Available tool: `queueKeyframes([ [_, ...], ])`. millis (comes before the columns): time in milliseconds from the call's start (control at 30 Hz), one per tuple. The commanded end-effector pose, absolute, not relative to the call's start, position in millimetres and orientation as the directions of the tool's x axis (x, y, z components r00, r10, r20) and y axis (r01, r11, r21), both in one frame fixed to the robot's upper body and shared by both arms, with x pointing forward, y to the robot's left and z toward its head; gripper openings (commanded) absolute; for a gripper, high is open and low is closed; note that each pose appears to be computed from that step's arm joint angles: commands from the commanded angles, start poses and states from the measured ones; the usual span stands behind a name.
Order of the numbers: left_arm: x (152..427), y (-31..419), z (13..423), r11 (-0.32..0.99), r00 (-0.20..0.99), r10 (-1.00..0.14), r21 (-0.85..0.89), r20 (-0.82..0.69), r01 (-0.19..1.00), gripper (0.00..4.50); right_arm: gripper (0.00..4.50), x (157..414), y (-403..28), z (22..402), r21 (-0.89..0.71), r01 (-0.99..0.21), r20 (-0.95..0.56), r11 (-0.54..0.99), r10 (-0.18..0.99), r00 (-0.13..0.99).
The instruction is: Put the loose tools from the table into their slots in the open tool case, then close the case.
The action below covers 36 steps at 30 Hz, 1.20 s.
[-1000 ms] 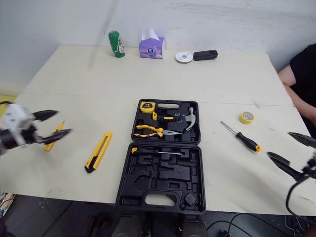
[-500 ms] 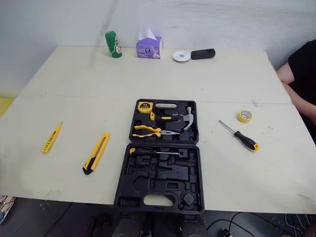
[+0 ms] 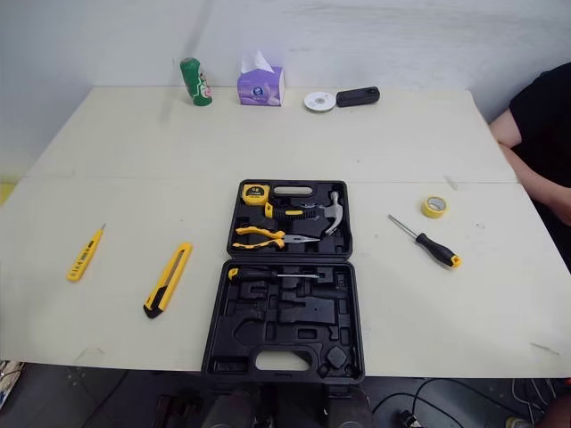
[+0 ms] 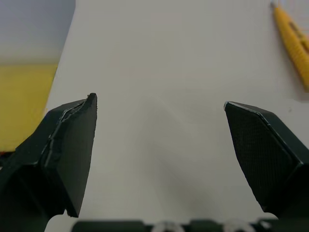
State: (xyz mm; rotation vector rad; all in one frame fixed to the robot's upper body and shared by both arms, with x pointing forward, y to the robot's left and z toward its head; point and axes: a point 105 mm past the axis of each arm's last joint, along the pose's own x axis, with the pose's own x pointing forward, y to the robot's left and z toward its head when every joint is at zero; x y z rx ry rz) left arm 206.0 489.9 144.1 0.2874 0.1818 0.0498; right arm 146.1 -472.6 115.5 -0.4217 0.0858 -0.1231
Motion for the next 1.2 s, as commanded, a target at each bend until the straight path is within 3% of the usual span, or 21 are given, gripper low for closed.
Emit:
queueKeyframes([
  [33,225,472,169,0.940,0.995,-0.041,0.334,-0.090,0.069,4.44,4.50,162,-464,131,-0.401,0.070,-0.005,0.913,-0.078,0.997],
  [200,258,421,187,0.891,0.955,-0.291,0.350,-0.051,0.290,4.44,4.50,209,-440,142,-0.291,-0.064,-0.072,0.954,0.045,0.996],
  [333,271,384,196,0.842,0.900,-0.432,0.329,-0.062,0.428,4.44,4.50,230,-421,155,-0.260,-0.154,-0.096,0.953,0.133,0.986],
  [500,273,309,210,0.639,0.693,-0.707,0.294,-0.139,0.711,4.44,4.50,260,-379,166,-0.265,-0.393,-0.220,0.881,0.341,0.914],
  [600,270,267,218,0.515,0.561,-0.812,0.257,-0.158,0.818,4.44,4.50,281,-377,162,-0.253,-0.407,-0.325,0.878,0.319,0.890],
  [800,262,207,225,0.327,0.354,-0.920,0.169,-0.166,0.930,4.44,4.50,303,-357,154,-0.173,-0.520,-0.412,0.837,0.418,0.810],
  [967,243,148,233,0.103,0.116,-0.985,0.103,-0.125,0.989,4.44,4.50,315,-343,145,-0.119,-0.591,-0.480,0.798,0.475,0.738],
  [1200,233,125,226,0.026,0.035,-0.990,0.071,-0.136,0.997,4.44,4.50,324,-336,137,-0.099,-0.624,-0.526,0.775,0.491,0.694],
])
